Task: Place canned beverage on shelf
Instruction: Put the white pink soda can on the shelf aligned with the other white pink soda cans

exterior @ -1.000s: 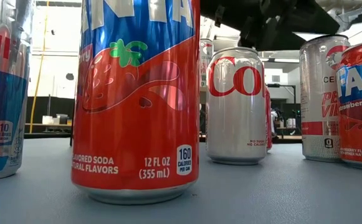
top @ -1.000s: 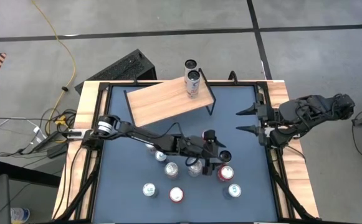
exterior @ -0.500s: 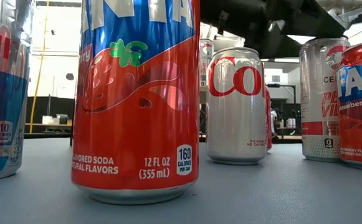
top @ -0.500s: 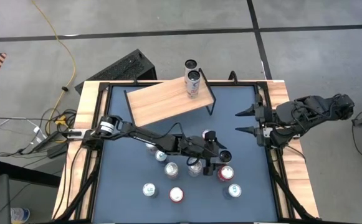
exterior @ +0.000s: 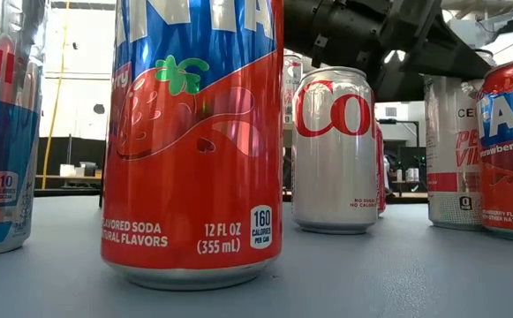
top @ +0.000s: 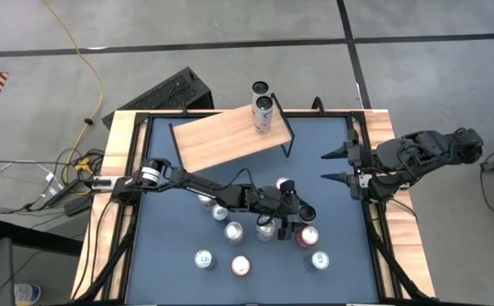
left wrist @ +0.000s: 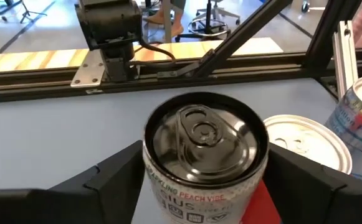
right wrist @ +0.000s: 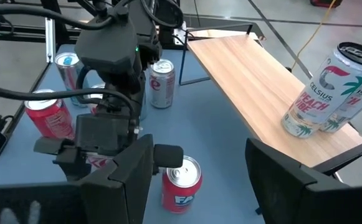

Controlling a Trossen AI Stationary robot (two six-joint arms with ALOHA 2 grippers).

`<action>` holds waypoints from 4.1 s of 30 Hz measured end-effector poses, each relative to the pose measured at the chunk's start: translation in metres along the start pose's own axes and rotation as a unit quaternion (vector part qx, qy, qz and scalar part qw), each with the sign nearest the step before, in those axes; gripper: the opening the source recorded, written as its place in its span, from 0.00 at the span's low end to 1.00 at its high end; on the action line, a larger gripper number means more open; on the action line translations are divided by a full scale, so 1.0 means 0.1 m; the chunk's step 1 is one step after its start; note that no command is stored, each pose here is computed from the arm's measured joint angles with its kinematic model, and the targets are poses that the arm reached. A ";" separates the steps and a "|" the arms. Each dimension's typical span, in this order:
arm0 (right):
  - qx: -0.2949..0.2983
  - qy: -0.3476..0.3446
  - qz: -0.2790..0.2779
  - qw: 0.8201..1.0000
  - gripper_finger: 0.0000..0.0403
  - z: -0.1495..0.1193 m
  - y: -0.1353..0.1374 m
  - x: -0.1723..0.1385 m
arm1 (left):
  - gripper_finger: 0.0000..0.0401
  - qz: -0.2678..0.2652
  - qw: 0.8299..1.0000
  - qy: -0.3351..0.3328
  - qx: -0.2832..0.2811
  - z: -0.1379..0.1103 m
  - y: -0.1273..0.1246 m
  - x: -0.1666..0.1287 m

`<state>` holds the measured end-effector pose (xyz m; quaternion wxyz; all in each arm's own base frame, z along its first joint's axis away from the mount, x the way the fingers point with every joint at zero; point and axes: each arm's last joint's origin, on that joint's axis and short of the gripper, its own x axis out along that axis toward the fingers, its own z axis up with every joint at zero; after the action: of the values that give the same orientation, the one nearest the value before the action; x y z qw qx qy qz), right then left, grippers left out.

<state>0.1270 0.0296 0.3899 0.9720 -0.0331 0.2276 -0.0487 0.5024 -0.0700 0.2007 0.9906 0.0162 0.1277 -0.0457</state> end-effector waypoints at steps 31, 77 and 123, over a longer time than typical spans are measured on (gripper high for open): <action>0.009 0.001 -0.011 1.000 0.60 -0.04 -0.04 -0.07 | 0.59 0.005 0.998 -0.042 -0.038 0.66 0.03 -0.44; 0.009 0.006 -0.055 0.998 0.60 -0.09 -0.10 -0.15 | 0.59 0.299 0.954 0.012 -0.029 1.13 1.50 -1.48; 0.016 0.012 -0.055 0.998 0.60 -0.11 -0.11 -0.15 | 0.64 0.288 0.956 0.000 -0.061 1.02 1.63 -1.54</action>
<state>0.1079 0.0204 0.3879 0.9654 -0.0293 0.2364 -0.1065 0.3954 0.1015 0.3413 0.9610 -0.0080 0.1199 0.2490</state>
